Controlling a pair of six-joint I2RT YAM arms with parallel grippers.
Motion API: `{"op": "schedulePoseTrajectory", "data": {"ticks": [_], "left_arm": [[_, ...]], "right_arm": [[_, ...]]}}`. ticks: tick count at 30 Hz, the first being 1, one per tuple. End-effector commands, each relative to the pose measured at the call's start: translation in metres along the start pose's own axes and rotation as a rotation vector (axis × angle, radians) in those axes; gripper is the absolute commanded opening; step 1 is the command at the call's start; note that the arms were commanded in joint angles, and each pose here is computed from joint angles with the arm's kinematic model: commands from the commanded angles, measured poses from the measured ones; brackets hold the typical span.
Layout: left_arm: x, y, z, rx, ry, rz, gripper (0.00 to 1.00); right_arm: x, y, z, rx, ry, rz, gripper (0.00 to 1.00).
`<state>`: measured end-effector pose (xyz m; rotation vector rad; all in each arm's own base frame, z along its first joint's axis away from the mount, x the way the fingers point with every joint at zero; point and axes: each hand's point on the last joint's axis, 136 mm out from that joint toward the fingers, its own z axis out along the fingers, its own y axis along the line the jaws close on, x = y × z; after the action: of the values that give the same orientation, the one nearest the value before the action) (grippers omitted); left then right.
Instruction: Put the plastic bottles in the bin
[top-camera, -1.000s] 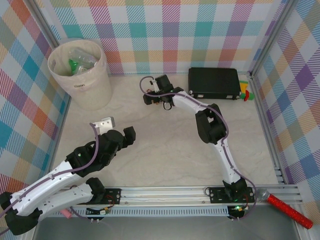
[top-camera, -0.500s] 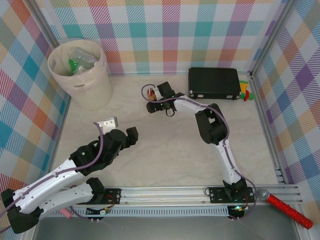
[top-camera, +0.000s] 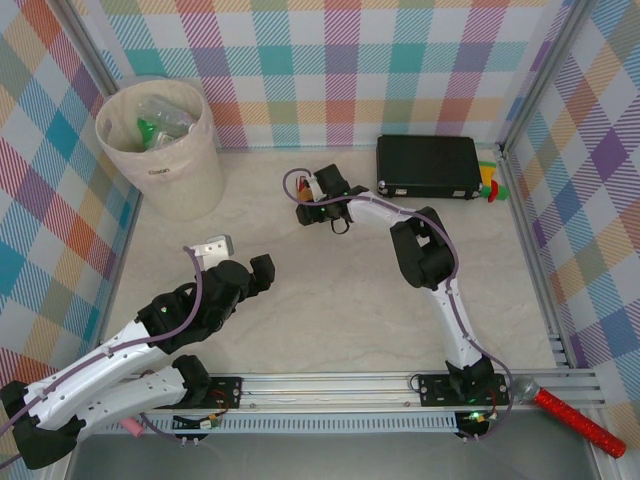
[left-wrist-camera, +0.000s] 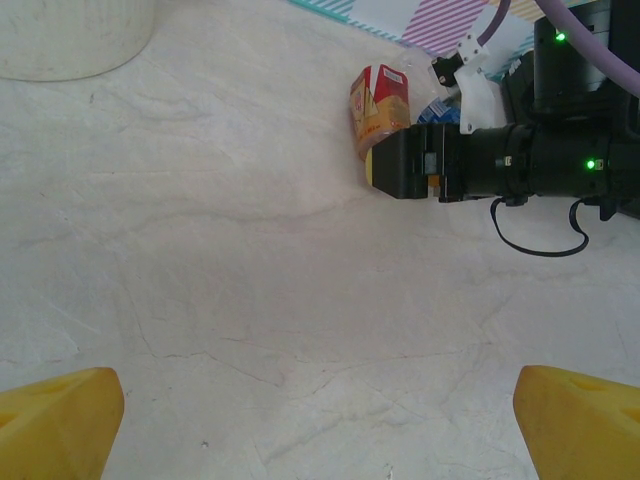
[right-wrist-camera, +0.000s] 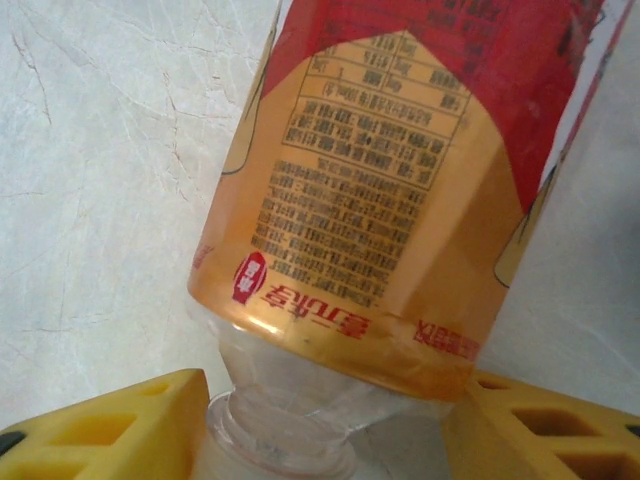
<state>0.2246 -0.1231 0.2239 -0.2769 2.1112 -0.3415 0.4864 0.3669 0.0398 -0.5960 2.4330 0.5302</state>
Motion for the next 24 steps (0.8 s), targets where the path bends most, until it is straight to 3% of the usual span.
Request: {"op": "schedulePoseTrajectory", "data": {"ticks": [1,7,12,18,24], "left_arm": [[0.001,0.002,-0.001,-0.006,-0.007,-0.001,1.00],[-0.001,0.002,-0.003,0.000,-0.009,-0.008,0.99],[-0.003,0.003,-0.006,0.002,-0.016,-0.015,1.00],[-0.006,0.004,-0.009,0.007,-0.022,-0.038,1.00],[-0.005,0.005,-0.014,0.032,-0.016,-0.087,1.00]], "right_arm": [[-0.008,0.004,-0.008,0.012,-0.011,0.013,0.57],[-0.004,0.001,-0.011,0.027,-0.016,0.025,0.45],[-0.007,0.010,-0.021,0.005,-0.044,0.014,0.28],[-0.012,0.034,-0.047,-0.017,-0.101,-0.038,0.19],[-0.014,0.069,-0.095,-0.055,-0.187,-0.086,0.19]]}}
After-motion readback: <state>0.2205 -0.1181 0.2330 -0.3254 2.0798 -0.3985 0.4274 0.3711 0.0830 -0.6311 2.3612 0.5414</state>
